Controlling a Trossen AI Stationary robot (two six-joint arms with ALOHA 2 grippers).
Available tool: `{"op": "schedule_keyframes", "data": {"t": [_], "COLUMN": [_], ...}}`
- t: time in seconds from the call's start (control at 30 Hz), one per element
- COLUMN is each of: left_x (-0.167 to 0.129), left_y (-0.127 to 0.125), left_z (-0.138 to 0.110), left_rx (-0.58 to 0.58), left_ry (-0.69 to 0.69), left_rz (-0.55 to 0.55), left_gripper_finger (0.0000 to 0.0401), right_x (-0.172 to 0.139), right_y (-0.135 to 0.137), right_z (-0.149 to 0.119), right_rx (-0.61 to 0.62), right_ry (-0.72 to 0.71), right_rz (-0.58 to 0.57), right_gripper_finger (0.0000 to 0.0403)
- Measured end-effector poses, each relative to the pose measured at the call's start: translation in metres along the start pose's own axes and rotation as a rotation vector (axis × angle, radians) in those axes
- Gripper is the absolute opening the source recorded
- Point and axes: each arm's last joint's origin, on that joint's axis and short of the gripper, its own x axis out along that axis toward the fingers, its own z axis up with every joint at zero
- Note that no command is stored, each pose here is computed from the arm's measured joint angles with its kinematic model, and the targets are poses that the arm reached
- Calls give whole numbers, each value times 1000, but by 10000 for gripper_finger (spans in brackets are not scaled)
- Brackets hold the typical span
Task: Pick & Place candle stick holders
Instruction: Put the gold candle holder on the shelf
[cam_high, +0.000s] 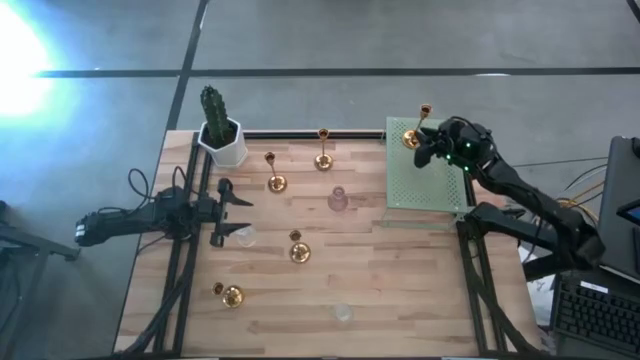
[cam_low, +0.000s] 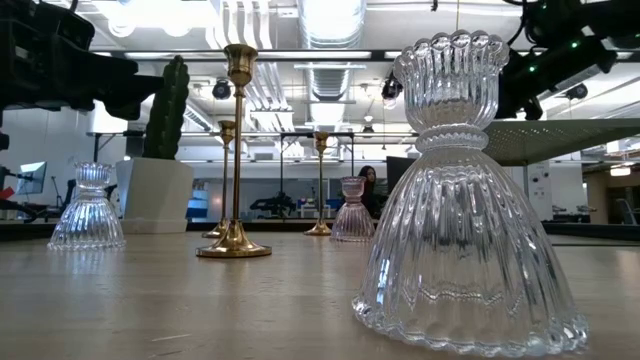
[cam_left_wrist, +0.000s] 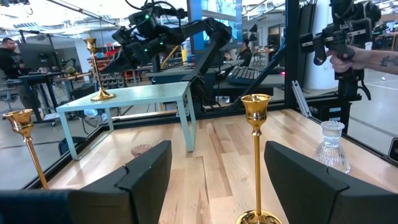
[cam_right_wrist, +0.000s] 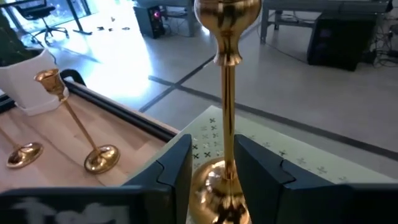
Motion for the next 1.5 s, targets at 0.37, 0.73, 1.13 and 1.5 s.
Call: {"op": "schedule_keyframes", "data": {"t": [0.37, 0.73, 1.13, 1.5], "left_x": [0, 0, 0, 0], "left_y": [0, 0, 0, 0], "left_z": [0, 0, 0, 0], "left_rx": [0, 0, 0, 0], "left_ry": [0, 0, 0, 0], "left_rz": [0, 0, 0, 0], "left_gripper_finger": [262, 262, 262, 262], "right_x": [17, 25, 20, 19], "right_y": [-1, -3, -10, -10], "right_z": [9, 6, 6, 7], "right_rx": [7, 9, -18, 20], "right_ry": [-1, 11, 6, -18], "right_rz": [-72, -158, -342, -353], "right_gripper_finger": [85, 16, 13, 12]}}
